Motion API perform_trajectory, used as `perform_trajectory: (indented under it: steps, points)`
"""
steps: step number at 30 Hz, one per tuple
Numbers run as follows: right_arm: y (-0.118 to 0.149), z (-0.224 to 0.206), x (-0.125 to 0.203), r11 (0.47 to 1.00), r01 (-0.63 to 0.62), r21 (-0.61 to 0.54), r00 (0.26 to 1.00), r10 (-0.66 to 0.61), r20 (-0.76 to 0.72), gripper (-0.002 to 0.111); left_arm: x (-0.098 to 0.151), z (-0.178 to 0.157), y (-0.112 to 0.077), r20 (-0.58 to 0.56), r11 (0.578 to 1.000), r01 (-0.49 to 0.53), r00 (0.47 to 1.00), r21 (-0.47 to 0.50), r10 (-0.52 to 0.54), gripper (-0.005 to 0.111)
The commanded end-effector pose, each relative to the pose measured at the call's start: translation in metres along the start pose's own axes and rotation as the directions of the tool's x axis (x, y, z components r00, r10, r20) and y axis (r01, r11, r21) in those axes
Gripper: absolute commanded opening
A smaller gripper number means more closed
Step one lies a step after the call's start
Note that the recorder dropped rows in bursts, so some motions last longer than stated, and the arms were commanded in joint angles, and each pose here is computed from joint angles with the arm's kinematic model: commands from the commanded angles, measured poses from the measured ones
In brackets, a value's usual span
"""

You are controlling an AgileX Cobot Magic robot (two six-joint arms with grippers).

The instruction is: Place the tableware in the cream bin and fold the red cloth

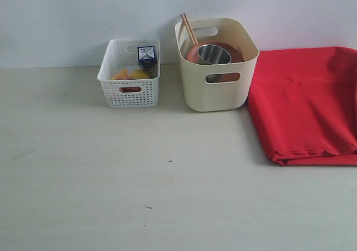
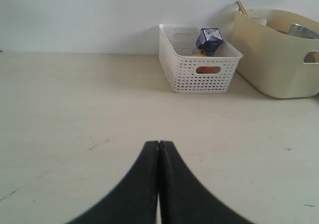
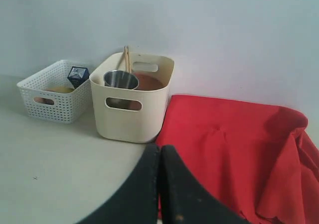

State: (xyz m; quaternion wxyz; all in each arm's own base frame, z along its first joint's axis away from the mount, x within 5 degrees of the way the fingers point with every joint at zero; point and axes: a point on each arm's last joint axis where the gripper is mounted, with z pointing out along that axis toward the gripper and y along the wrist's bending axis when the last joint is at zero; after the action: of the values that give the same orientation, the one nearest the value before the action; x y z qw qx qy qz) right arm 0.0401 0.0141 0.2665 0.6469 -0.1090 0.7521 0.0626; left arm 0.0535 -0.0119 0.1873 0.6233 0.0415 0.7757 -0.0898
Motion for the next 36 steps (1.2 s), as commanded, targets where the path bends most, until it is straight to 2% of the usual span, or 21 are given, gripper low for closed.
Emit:
perform_trajectory:
  steps: [1, 10, 17, 36]
  points:
    - [0.000, 0.000, 0.000, 1.000, 0.008, 0.000, 1.000, -0.008, 0.016, 0.000, 0.001, 0.000, 0.000, 0.002, 1.000, 0.002, 1.000, -0.005, -0.002, 0.000]
    - [0.000, 0.005, 0.008, 1.000, 0.006, 0.002, 1.000, -0.006, -0.001, 0.000, 0.002, 0.000, 0.000, -0.007, 1.000, 0.002, 1.000, -0.005, -0.002, 0.000]
    - [0.001, 0.009, 0.017, 0.999, -0.046, -0.015, 0.999, 0.045, -0.012, 0.000, 0.002, 0.000, 0.000, -0.009, 1.000, 0.002, 1.000, -0.005, -0.002, 0.000]
    - [0.001, 0.009, 0.017, 0.999, -0.046, -0.015, 0.999, 0.045, -0.012, 0.000, 0.002, 0.000, 0.001, -0.016, 1.000, -0.017, 1.000, -0.011, 0.017, 0.000]
